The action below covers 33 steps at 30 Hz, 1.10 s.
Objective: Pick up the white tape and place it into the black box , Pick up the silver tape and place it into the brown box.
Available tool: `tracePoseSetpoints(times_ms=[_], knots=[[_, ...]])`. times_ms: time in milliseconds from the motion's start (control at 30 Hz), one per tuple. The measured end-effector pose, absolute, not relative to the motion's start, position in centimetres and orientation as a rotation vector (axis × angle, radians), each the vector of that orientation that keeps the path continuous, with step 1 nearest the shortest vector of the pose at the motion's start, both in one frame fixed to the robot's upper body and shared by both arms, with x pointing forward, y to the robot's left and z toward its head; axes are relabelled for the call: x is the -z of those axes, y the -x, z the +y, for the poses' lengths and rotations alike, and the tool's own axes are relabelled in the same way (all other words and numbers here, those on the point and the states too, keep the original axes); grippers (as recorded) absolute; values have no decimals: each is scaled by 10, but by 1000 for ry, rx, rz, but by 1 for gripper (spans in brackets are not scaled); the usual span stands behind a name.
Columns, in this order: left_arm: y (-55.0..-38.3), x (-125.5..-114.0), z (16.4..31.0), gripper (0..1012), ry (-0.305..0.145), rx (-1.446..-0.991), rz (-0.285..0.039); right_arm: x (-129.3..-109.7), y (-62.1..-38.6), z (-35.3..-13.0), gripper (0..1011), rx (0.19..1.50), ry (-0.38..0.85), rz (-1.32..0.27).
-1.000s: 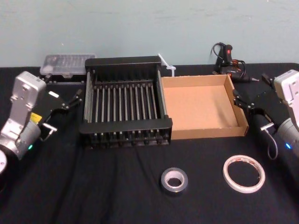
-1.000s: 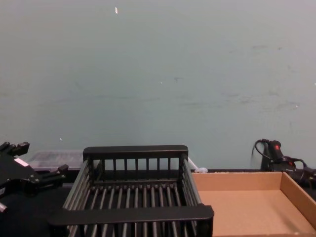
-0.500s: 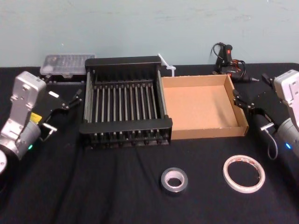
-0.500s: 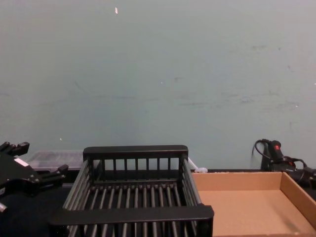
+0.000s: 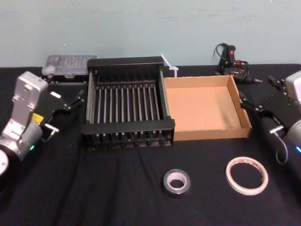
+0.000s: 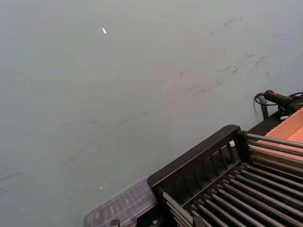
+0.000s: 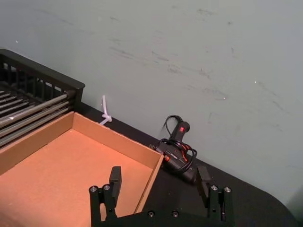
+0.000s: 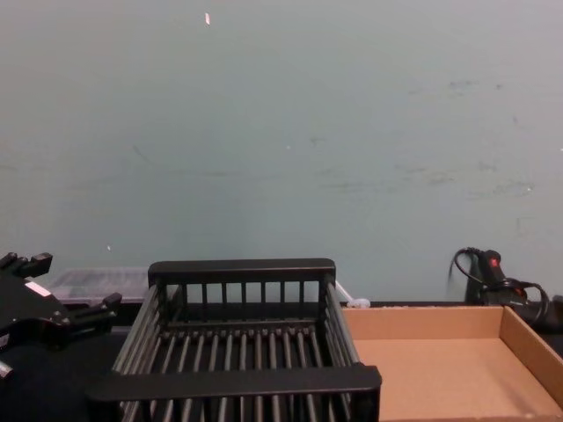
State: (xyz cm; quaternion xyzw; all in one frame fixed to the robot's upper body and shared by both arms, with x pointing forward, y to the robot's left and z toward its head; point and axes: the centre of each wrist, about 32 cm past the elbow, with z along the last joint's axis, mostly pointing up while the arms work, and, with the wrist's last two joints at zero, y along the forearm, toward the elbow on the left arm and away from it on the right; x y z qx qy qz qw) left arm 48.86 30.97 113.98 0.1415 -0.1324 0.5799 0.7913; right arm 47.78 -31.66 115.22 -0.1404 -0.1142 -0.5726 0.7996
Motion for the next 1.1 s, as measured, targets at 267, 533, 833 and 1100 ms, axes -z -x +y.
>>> tracePoseSetpoints(times_ms=[267, 533, 833, 1100], knots=[[-489, -1140, 310, 1001, -305, -1248, -285, -1167, -454, -325, 1000, 1206, 291, -189], [-489, -1140, 310, 1001, -304, -1248, -285, -1175, -429, -335, 1000, 1180, 306, -139], [-489, -1140, 310, 1001, -304, -1248, -285, -1175, -405, -343, 1000, 1135, 348, -71], [-489, -1140, 310, 1001, -305, -1248, -285, -1169, -389, -346, 1000, 1081, 406, 20]])
